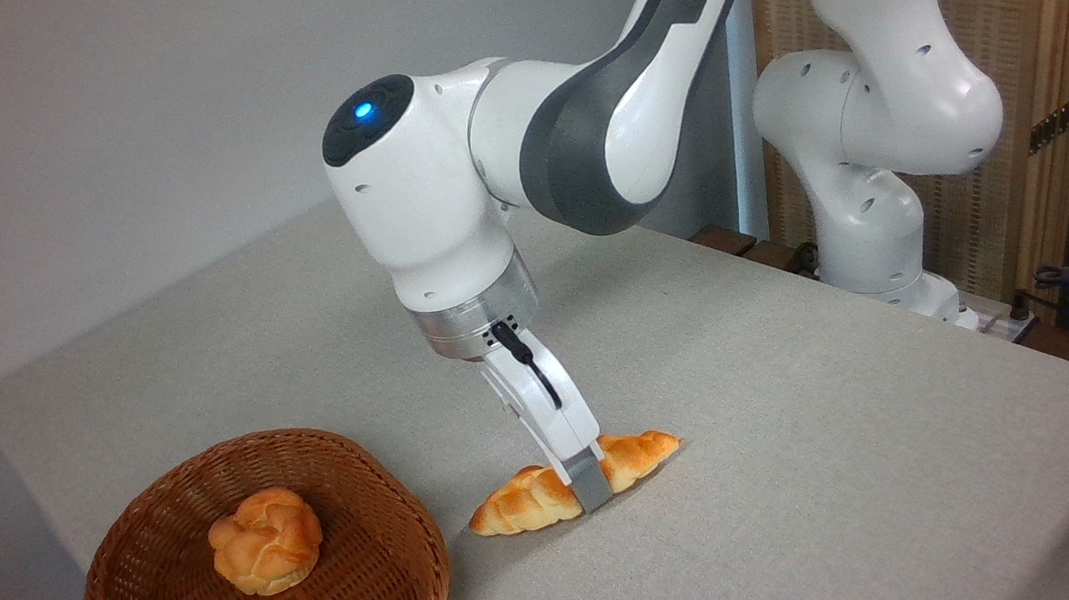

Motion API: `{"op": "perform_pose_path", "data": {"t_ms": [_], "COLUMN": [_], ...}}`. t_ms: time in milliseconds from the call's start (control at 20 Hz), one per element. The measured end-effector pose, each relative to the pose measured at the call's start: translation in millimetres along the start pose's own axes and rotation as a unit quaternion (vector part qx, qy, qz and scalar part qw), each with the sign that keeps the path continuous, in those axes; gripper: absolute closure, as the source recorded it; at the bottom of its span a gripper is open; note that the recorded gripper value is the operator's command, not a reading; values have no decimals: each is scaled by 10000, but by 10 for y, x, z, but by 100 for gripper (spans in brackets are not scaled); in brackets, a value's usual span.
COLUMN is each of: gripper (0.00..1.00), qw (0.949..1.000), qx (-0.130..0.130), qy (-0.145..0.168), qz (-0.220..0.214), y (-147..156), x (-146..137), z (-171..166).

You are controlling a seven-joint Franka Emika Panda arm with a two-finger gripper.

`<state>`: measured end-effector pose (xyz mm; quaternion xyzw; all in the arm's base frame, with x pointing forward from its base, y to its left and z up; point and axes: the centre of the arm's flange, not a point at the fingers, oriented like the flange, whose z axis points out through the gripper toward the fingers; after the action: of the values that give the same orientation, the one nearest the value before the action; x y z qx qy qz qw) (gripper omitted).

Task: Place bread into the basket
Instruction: 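Lift the braided roll and carry it over the wicker basket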

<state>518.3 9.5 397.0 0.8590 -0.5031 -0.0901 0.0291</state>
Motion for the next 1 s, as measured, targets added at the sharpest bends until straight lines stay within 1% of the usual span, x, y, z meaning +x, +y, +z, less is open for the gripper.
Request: {"op": "perform_pose_path", "data": {"t_ms": [250,300,350,400,450,500,600,700,800,850,950,1000], "gripper": [82,82,82,82,82,82,82,82,81,79,76,74], "qw": [10000,10000,9998,9993,9986,9983,9985,9986,9981,9973,9941,9915], "qx": [0,-58,-170,-364,-532,-569,-440,-258,-145,-86,146,263], "qy": [-3,-32,-67,-53,40,129,321,458,599,730,1071,1242], "qz": [14,10,-6,-33,-13,14,49,46,45,41,-112,-277], "y": [7,11,17,40,75,95,89,-3,-174,-282,-569,-723], "x": [15,10,3,-4,-7,-12,-38,-26,64,134,270,306], "z": [-41,-112,-248,-484,-802,-1041,-1475,-1695,-1790,-1806,-1758,-1699]}}
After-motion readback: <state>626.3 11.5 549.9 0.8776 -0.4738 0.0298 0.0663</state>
